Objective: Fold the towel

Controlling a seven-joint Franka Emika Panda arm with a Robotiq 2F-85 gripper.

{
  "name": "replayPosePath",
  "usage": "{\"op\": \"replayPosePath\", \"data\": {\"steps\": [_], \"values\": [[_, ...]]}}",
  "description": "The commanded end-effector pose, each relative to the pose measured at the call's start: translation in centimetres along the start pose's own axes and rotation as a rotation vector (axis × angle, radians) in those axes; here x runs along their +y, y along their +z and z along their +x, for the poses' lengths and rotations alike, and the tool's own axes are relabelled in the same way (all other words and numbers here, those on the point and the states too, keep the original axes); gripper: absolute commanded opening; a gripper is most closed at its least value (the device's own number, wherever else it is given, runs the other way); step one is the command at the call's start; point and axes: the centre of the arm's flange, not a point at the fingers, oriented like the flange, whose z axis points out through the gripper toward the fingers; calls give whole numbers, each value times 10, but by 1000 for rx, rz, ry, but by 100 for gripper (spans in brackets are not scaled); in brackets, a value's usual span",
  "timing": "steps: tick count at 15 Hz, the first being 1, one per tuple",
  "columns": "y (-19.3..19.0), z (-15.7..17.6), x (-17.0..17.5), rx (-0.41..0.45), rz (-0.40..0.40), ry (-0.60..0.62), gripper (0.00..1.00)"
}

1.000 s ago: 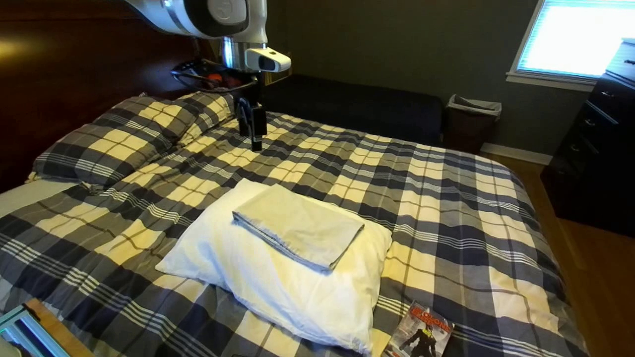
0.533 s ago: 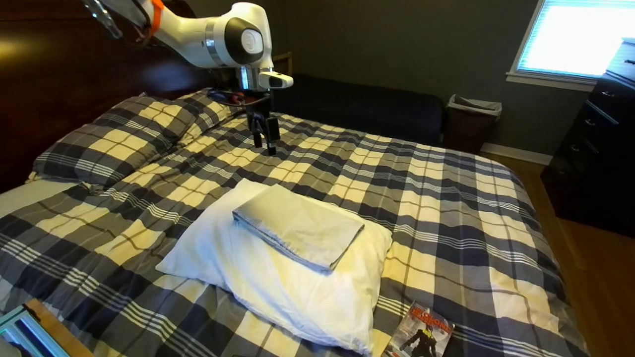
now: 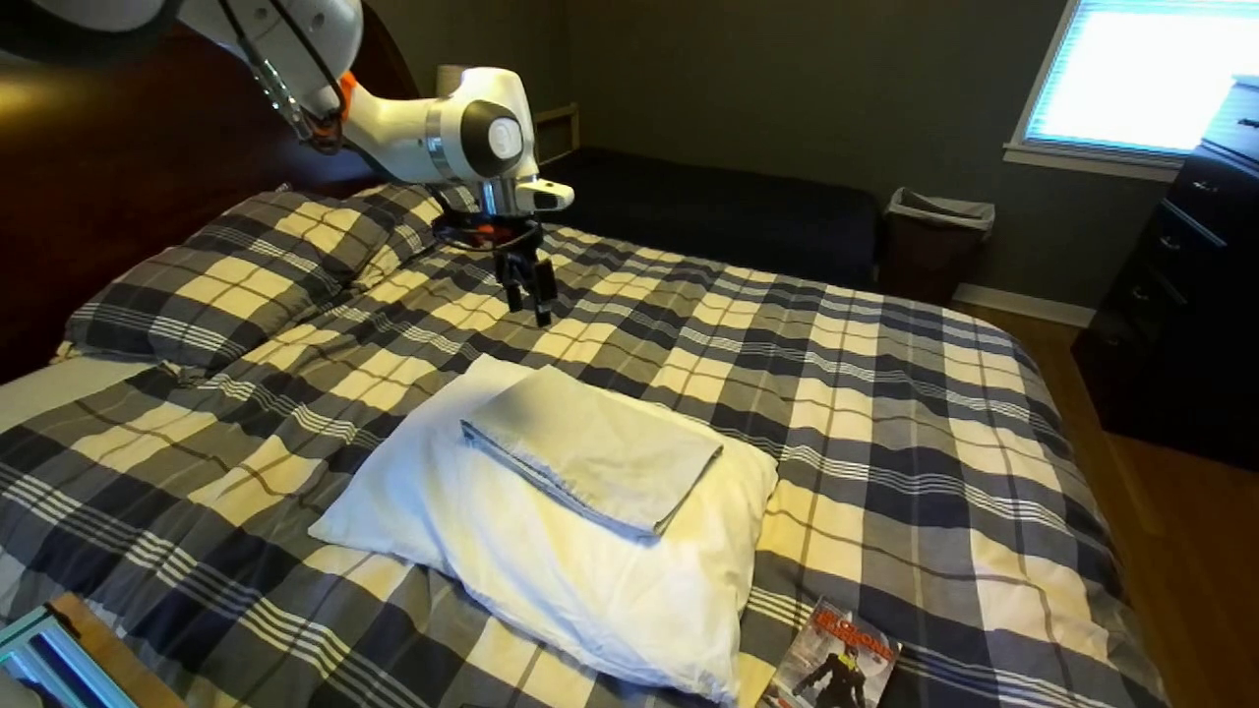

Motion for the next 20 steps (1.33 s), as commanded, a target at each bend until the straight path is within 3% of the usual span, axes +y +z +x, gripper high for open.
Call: {"op": "replayPosePath", "data": {"steps": [1,6,10,14,20], "values": [[5,2,-2,-3,-4,0,100],[19,17,-10,-5,-15,16,100],[40,25,-30,51,-51,42,100],[63,36,-61,138,-99,-8,100],[100,52,-91,179,-163,-72,100]]}}
